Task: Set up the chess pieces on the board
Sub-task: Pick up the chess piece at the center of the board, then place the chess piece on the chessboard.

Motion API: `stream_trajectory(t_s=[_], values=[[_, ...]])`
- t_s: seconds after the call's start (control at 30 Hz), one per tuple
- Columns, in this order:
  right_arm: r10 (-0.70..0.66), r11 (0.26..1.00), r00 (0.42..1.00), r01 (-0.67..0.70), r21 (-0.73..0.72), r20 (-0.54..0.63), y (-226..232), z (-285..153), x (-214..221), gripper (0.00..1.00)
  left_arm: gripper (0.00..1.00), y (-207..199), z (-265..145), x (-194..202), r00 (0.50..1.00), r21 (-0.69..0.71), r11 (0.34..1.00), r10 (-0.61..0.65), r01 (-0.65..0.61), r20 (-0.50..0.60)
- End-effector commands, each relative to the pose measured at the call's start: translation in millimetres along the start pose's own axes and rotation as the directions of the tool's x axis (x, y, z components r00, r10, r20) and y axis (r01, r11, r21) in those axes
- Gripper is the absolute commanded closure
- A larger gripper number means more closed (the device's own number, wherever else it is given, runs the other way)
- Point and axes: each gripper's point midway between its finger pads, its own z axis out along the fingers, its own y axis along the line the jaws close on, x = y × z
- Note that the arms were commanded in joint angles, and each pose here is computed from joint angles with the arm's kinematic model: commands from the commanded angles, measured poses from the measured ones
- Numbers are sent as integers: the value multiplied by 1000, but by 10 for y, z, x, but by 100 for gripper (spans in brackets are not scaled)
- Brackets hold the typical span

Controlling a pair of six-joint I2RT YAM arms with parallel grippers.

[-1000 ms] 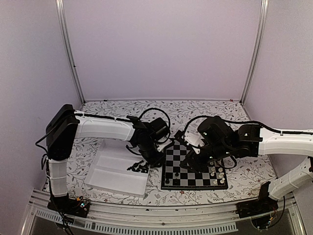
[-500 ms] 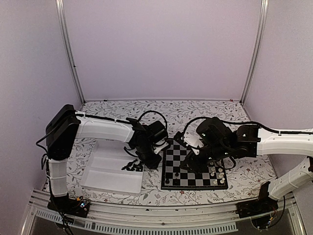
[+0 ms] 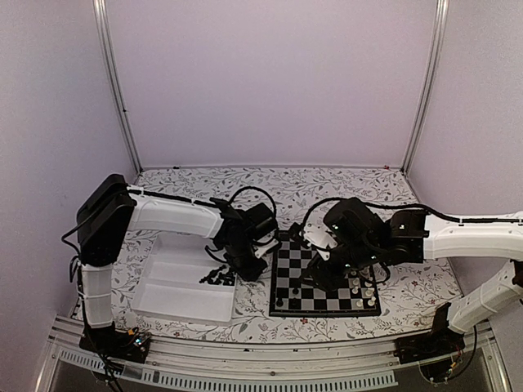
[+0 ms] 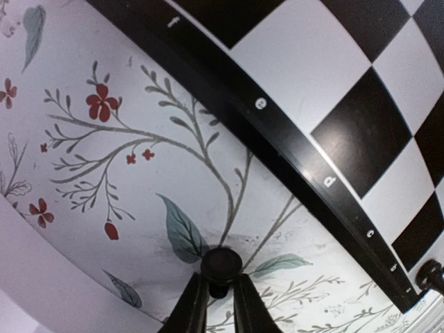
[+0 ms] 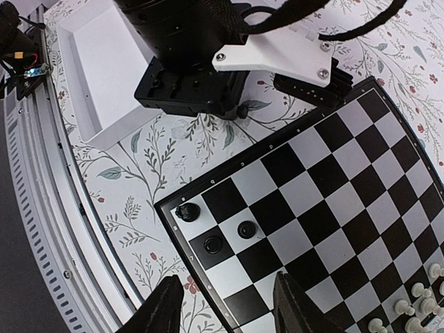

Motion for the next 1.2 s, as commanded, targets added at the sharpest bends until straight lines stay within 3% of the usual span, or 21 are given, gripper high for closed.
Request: stream_trajectory(t_s=[0.0,0.17,0.4,0.53,0.7,0.93,1.17], values=[[0,1000,1000,0,2,15,-28,41,-45,53,86,-9,143,94,999,35,999,12,-11,-34],[33,999,999,-32,-18,32,-34,46,-78,53,94,-44,92,72,999,58,998,37,-37,-9],[90,995,993,-86,-59,71,-56,26,-193,53,97,-25,-296,-64,995,66,997,38,-44,91],[222,973,972,-216,-82,74,-250,42,-226,54,97,-126,-600,-176,983,134,989,34,-59,183],[388,905,917,-361,-227,91,-424,-5,-368,54,96,-363,-955,-321,956,256,959,40,-118,289],[362,853,930,-303,-426,63,-214,70,-720,52,96,-470,-1174,-503,936,300,942,37,-149,349],[389,797,921,-326,-508,20,-124,208,-806,51,96,-510,-1285,-586,924,310,937,35,-163,380]])
